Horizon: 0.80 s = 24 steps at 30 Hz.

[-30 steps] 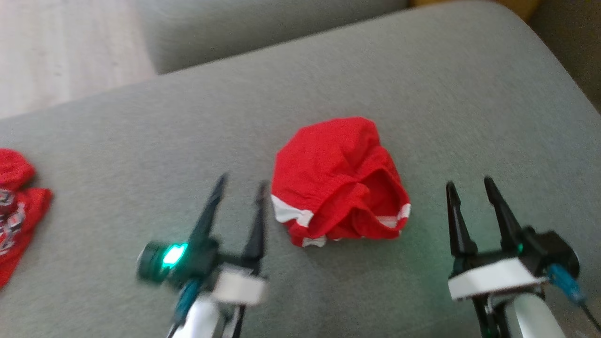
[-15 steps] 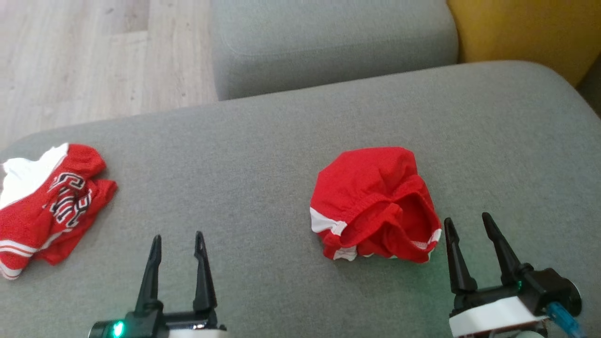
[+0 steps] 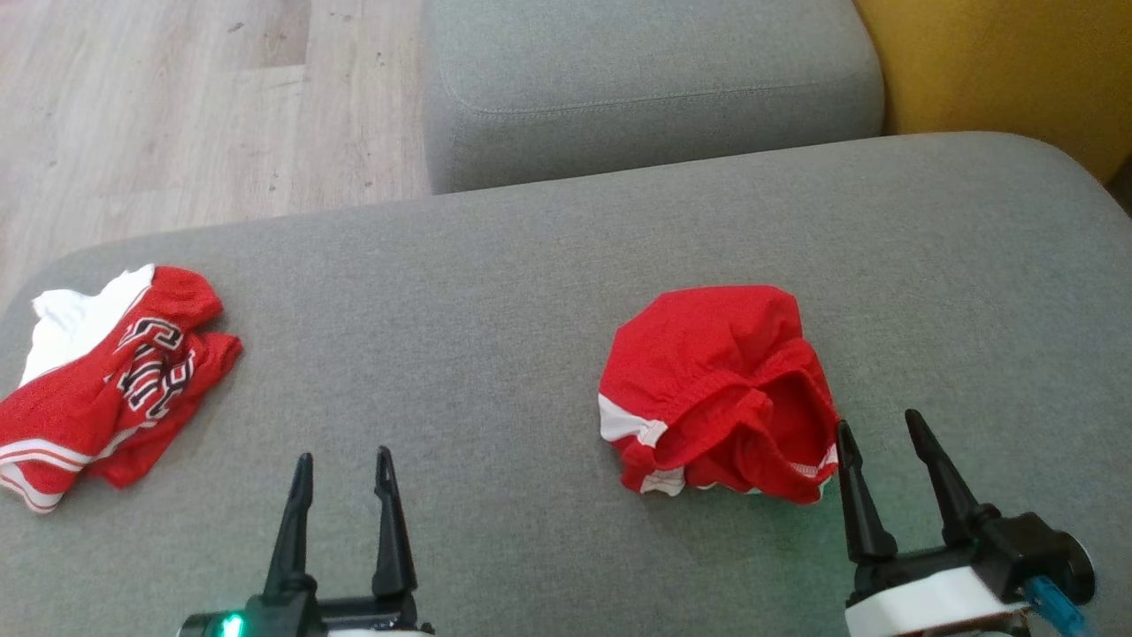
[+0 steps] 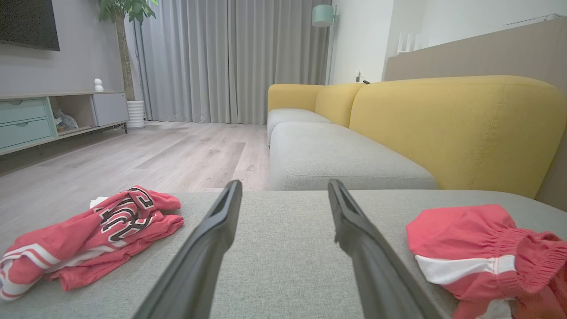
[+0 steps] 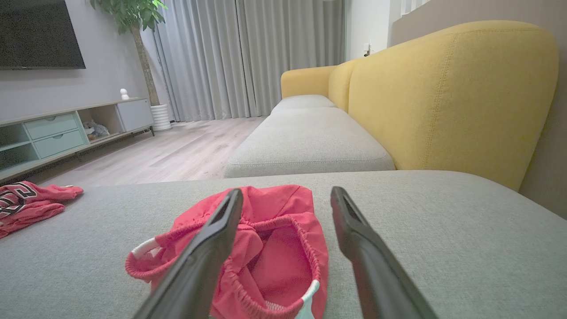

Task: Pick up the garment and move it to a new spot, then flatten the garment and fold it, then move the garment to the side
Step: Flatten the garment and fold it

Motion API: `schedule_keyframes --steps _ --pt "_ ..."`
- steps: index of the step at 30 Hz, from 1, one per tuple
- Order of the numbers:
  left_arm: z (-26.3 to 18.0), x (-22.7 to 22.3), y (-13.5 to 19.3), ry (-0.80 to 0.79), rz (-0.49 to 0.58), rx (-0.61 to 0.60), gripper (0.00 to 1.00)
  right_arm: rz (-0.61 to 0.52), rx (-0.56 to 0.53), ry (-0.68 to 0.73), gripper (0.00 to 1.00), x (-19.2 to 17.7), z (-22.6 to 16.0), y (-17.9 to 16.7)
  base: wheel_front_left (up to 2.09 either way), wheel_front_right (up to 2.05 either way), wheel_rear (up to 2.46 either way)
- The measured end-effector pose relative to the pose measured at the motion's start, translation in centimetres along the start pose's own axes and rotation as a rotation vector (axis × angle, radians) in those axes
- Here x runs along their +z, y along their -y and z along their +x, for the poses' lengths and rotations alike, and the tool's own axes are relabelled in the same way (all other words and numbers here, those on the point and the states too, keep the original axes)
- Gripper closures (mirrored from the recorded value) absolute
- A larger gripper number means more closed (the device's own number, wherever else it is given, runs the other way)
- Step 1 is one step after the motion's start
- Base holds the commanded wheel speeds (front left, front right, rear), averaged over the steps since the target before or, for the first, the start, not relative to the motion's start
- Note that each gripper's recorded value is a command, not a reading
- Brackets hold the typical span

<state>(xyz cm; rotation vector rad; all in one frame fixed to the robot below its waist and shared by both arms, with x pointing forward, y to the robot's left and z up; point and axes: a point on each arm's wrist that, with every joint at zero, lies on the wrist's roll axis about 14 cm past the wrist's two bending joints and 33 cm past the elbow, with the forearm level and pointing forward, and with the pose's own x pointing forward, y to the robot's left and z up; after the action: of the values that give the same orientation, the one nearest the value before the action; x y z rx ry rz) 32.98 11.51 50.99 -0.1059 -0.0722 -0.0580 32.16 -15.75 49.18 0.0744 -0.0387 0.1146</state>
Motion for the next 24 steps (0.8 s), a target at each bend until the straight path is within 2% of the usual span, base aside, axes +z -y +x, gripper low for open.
schedule_keyframes --steps 18,24 --pt "-0.6 -0.7 0.2 -0.023 0.003 -0.006 0.0 -0.011 0.02 -0.012 0.0 -0.4 0.2 -0.5 0.0 0.0 0.0" --pt "-0.8 -1.8 2.5 -0.06 -0.011 -0.095 0.0 -0.015 0.002 -0.019 0.0 -0.6 -0.1 0.0 0.0 0.0 0.0"
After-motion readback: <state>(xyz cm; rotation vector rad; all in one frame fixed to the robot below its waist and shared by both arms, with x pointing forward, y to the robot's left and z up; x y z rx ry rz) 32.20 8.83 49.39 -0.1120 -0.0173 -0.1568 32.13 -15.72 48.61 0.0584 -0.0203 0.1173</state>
